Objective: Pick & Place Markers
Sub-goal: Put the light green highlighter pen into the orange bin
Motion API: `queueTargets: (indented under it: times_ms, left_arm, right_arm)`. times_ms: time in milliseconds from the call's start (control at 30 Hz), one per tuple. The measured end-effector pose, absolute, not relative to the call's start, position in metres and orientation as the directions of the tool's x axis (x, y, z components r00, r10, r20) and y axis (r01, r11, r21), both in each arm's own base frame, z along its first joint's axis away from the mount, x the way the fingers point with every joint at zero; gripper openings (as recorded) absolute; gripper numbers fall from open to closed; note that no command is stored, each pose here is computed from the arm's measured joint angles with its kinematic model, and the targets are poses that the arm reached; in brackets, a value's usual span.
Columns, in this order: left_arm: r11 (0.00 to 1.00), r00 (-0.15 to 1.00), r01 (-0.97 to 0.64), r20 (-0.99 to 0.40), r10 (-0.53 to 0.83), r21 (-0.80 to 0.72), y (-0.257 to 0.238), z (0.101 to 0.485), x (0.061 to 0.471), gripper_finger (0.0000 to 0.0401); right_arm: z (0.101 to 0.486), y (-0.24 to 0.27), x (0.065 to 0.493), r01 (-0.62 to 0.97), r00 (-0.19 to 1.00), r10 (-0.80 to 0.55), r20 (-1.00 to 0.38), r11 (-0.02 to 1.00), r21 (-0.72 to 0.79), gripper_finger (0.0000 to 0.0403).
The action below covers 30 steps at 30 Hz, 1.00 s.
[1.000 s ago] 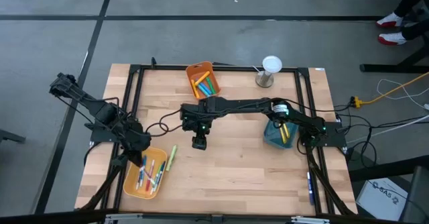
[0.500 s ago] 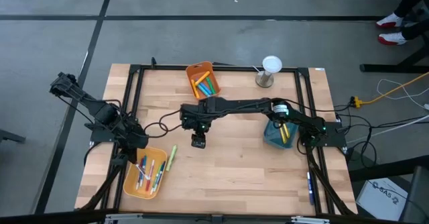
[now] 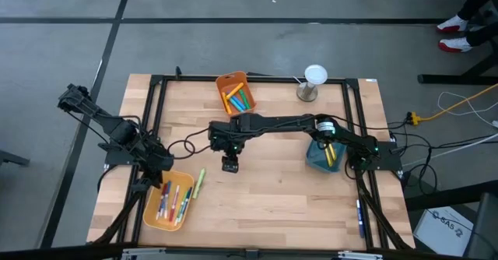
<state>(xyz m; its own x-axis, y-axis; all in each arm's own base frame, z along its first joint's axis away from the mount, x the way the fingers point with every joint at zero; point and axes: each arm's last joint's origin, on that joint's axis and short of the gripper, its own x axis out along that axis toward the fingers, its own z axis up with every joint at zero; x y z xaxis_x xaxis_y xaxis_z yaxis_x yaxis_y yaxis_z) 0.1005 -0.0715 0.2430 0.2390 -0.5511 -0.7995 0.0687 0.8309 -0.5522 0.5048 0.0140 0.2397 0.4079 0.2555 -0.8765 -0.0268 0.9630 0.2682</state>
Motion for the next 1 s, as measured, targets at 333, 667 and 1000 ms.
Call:
queueTargets:
  times_ms: [333,667,1000]
  left_arm:
    - [0.851,0.284,0.057,-0.808,-0.516,-0.523,-0.071,0.243,0.102,0.0115]
    - [0.878,0.377,0.05,-0.805,-0.457,-0.475,-0.071,0.245,0.107,0.0115]
    - [0.942,0.564,0.24,-0.756,-0.331,-0.234,-0.066,0.254,0.099,0.011]
  right_arm:
    - [0.24,0.014,0.506,-0.033,0.424,0.256,-0.869,0.963,0.268,0.0209]
    - [0.241,0.015,0.508,-0.006,0.44,0.257,-0.861,0.959,0.283,0.0209]
    - [0.251,0.028,0.522,-0.179,0.585,0.274,-0.764,0.962,0.208,0.0209]
